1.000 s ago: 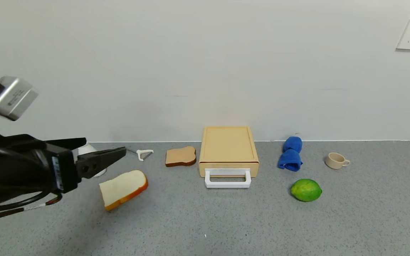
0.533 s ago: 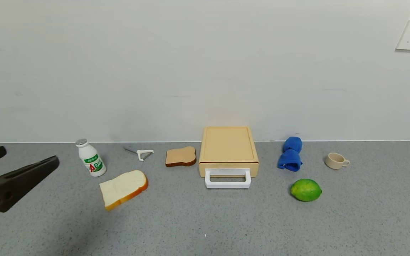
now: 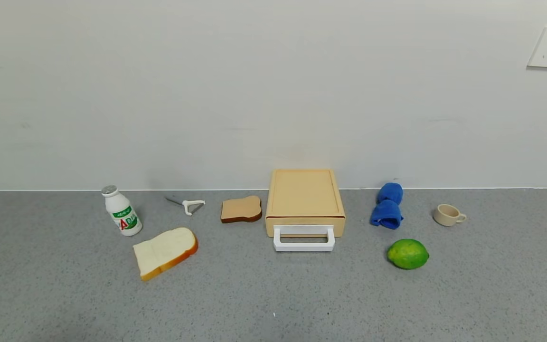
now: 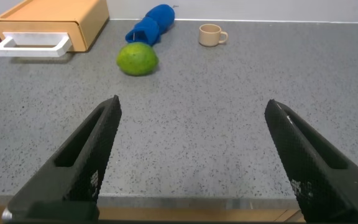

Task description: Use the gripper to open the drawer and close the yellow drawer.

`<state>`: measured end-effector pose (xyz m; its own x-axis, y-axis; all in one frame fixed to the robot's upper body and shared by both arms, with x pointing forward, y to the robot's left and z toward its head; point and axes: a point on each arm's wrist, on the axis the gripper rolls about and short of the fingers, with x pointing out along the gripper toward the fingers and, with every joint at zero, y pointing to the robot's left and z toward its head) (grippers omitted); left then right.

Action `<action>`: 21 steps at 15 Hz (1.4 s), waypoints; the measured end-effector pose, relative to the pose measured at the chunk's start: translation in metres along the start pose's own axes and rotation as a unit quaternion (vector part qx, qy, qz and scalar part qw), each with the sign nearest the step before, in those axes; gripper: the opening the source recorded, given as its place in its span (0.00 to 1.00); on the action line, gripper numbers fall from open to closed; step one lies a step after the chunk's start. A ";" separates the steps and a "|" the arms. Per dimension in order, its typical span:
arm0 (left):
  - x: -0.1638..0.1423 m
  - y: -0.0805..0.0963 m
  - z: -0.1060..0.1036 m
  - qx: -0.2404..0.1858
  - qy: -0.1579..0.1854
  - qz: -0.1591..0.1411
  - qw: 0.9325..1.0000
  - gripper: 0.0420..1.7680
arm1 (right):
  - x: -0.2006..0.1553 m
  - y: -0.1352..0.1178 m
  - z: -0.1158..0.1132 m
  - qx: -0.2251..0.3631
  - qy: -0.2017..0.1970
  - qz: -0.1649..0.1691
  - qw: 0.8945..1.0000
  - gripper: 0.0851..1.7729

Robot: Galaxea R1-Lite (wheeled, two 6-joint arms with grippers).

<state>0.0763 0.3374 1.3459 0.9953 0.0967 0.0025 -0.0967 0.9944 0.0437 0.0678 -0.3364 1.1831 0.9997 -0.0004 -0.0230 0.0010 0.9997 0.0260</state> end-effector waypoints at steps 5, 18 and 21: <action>-0.046 0.003 -0.034 -0.002 -0.059 0.019 0.998 0.96 | 0.000 0.000 0.000 0.000 0.000 0.000 1.000 0.96; -0.009 -0.009 -0.154 0.045 -0.037 -0.031 0.998 0.97 | 0.000 0.000 0.000 0.000 0.000 0.000 1.000 0.96; -0.008 -0.010 -0.157 0.041 -0.032 -0.037 0.998 0.97 | 0.000 0.000 0.000 0.000 0.000 0.000 1.000 0.96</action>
<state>0.0688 0.3339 1.1890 0.9980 0.0181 0.0606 -0.0257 0.9914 0.1281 0.0678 -0.3364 1.1831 0.9997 -0.0009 -0.0226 0.0014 0.9997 0.0260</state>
